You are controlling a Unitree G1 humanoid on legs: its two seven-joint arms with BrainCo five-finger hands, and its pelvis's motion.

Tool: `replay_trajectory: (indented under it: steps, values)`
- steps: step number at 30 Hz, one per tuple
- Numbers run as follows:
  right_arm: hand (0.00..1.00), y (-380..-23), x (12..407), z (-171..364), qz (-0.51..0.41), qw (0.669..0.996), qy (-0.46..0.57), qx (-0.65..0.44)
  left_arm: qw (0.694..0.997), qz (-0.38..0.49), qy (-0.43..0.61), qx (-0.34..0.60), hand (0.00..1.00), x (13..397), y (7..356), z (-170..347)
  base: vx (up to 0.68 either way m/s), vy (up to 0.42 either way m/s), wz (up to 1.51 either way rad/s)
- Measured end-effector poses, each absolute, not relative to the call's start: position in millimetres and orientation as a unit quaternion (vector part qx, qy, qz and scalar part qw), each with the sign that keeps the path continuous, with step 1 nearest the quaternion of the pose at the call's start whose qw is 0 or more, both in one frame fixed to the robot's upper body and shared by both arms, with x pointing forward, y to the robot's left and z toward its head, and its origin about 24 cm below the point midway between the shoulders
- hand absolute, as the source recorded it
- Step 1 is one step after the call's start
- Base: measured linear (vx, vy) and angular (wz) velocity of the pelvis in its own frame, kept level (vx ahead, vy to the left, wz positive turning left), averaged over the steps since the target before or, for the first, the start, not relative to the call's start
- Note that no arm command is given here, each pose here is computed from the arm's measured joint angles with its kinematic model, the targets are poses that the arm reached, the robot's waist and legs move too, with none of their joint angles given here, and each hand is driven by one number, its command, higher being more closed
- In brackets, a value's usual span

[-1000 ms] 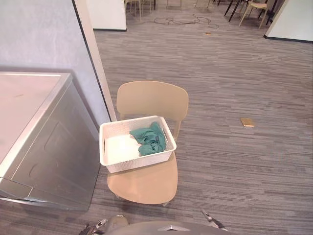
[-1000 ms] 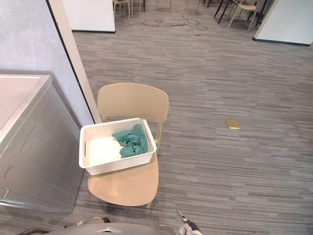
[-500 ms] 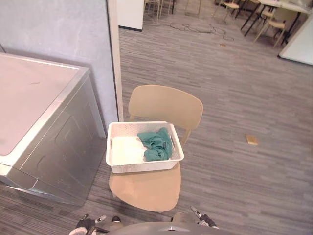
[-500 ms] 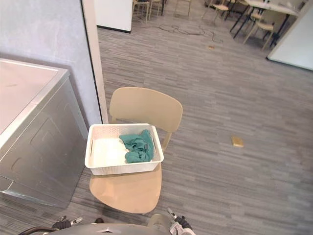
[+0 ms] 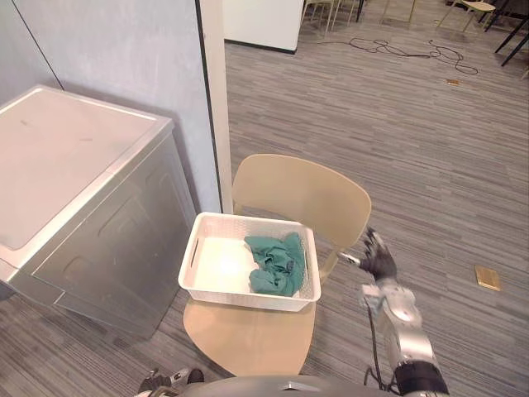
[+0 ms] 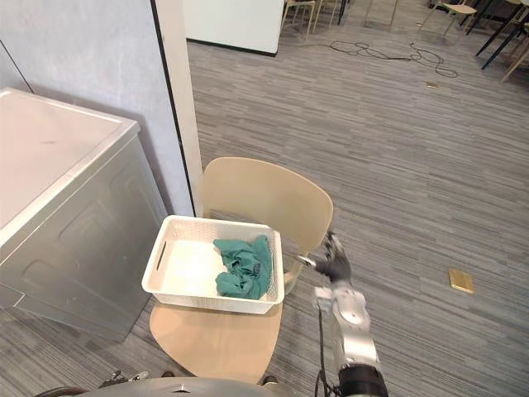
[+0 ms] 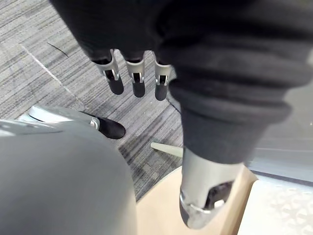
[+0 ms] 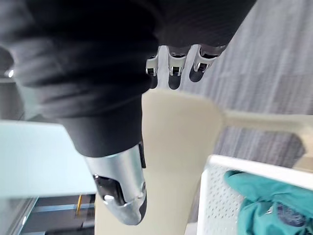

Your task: Pick up the laundry basket with both hands and put the clothes into the washing machine.

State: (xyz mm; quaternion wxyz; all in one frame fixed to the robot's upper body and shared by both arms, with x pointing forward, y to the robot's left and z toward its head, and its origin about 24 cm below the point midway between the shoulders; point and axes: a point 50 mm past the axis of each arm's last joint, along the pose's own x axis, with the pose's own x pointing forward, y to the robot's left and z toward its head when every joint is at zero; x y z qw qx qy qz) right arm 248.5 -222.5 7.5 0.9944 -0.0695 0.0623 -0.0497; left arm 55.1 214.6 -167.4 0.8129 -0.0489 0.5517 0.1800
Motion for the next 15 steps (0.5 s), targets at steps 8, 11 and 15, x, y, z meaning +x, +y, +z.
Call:
replay_trajectory:
  steps: [8,11,15]
  values:
    - [0.0,-131,309,81,0.207,0.924,-0.106,-0.305,0.859,0.119,0.498,0.026,0.0,107,224,-153,-0.1,0.014,0.23]
    - [0.0,-120,317,91,0.23,0.885,-0.136,-0.381,0.869,0.111,0.481,0.029,0.0,117,220,-150,-0.16,0.025,0.03]
    - [0.0,-122,323,64,0.251,0.85,-0.083,-0.455,0.882,0.102,0.458,0.051,0.0,131,222,-144,-0.1,0.016,0.03]
